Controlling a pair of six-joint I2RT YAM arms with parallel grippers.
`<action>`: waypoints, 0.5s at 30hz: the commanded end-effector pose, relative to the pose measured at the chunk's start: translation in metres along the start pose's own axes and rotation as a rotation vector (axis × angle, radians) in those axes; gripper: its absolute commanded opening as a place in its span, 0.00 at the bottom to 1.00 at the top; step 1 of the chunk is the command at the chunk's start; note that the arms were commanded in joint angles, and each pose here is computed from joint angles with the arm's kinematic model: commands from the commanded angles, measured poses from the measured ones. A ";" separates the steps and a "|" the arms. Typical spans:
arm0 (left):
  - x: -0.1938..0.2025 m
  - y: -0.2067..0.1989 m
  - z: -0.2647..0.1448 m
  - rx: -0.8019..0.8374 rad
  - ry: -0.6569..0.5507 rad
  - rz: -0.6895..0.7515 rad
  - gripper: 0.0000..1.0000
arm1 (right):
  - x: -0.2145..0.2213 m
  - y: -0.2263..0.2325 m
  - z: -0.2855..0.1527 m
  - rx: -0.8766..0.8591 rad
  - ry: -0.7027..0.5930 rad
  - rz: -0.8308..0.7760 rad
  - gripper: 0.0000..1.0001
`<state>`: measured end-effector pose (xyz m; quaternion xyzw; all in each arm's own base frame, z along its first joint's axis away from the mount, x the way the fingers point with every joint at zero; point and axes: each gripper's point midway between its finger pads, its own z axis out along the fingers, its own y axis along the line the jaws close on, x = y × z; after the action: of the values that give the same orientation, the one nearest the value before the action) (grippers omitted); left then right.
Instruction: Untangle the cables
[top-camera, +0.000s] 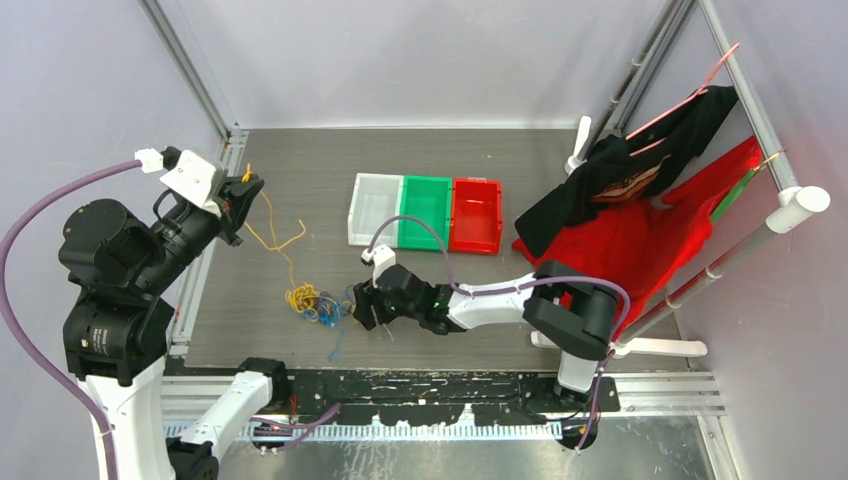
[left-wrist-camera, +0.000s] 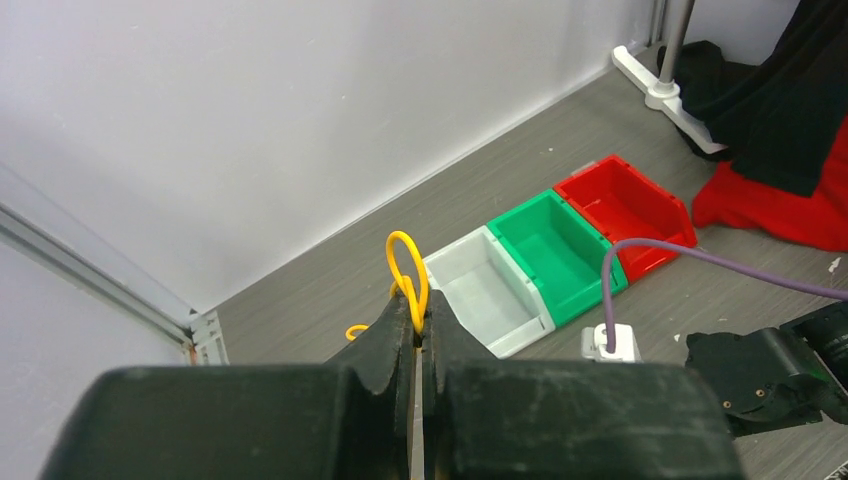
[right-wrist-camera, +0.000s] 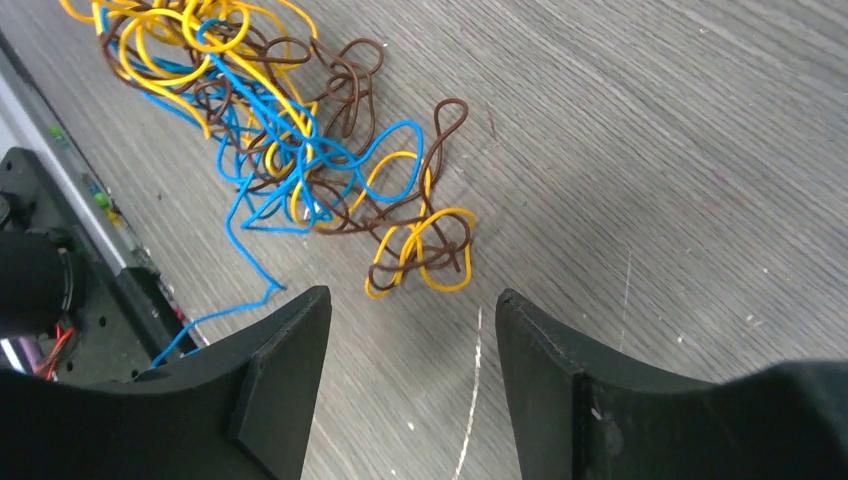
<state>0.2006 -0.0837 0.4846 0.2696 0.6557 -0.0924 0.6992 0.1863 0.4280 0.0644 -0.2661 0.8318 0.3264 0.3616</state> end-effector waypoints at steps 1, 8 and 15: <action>-0.005 0.006 -0.006 -0.035 -0.014 0.044 0.00 | -0.033 0.012 0.016 -0.008 -0.100 0.066 0.64; 0.011 0.005 -0.008 -0.031 0.051 0.058 0.00 | -0.048 0.011 0.034 -0.005 -0.182 0.119 0.36; 0.079 0.028 -0.008 -0.143 0.257 0.155 0.00 | -0.074 -0.003 -0.006 0.017 -0.255 0.094 0.01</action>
<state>0.2056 -0.0655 0.4504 0.2787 0.6903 -0.0346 0.6668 0.2132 0.4477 0.0560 -0.2094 0.8328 0.3365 0.3865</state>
